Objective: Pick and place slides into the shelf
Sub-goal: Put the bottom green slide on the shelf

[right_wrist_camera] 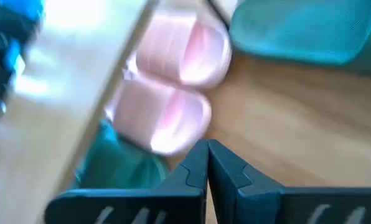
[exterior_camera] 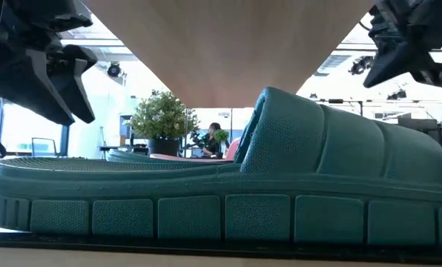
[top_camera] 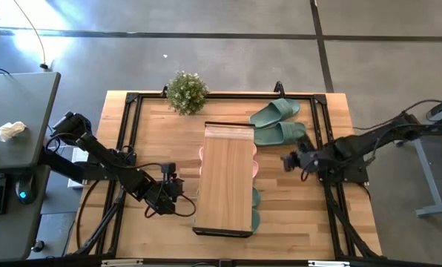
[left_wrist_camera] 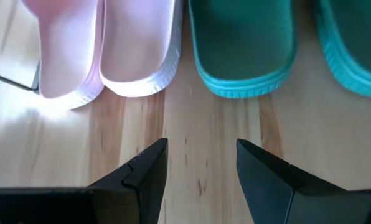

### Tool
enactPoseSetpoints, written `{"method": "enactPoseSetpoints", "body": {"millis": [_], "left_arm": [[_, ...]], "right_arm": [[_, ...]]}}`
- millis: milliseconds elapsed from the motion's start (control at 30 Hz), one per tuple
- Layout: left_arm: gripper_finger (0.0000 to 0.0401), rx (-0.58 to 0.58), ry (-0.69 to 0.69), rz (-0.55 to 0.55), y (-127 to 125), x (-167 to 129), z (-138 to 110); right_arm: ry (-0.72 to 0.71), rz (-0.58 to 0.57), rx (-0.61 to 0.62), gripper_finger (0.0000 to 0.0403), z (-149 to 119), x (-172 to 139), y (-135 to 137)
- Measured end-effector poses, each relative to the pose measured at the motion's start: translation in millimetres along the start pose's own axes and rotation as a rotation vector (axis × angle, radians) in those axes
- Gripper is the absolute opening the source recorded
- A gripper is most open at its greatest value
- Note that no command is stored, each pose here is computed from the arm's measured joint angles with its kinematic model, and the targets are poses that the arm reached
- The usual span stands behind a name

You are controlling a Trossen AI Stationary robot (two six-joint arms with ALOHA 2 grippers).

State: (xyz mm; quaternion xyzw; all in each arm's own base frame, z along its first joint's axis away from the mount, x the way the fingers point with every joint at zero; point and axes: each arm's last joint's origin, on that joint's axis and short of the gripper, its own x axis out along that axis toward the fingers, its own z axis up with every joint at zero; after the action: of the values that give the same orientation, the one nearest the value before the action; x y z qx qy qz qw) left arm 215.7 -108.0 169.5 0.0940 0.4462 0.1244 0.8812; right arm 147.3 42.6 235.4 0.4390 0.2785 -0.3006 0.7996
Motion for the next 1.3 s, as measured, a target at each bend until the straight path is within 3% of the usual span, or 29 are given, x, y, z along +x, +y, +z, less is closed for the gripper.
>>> {"method": "enactPoseSetpoints", "body": {"millis": [200,467,633,767,933,1300], "left_arm": [[0.0175,-0.001,-0.014,0.012,3,-3,0],[0.0175,-0.009,-0.030,0.011,3,-5,2],[0.0175,0.021,-0.018,-0.027,5,-9,2],[0.0175,0.039,0.058,-0.004,14,-16,-7],[0.0175,0.038,0.120,0.032,28,-30,-15],[0.0175,0.008,-0.086,-0.057,56,-72,-9]], "right_arm": [[-0.067,-0.024,0.137,0.0000,26,-7,-15],[0.025,-0.063,0.130,0.0001,48,-1,-28],[0.035,-0.018,0.106,0.0001,62,3,-31],[0.023,0.016,0.080,0.0001,71,5,-31],[0.039,-0.040,0.053,0.0001,78,14,-37],[0.111,-0.005,-0.062,0.0001,96,34,-33]]}}
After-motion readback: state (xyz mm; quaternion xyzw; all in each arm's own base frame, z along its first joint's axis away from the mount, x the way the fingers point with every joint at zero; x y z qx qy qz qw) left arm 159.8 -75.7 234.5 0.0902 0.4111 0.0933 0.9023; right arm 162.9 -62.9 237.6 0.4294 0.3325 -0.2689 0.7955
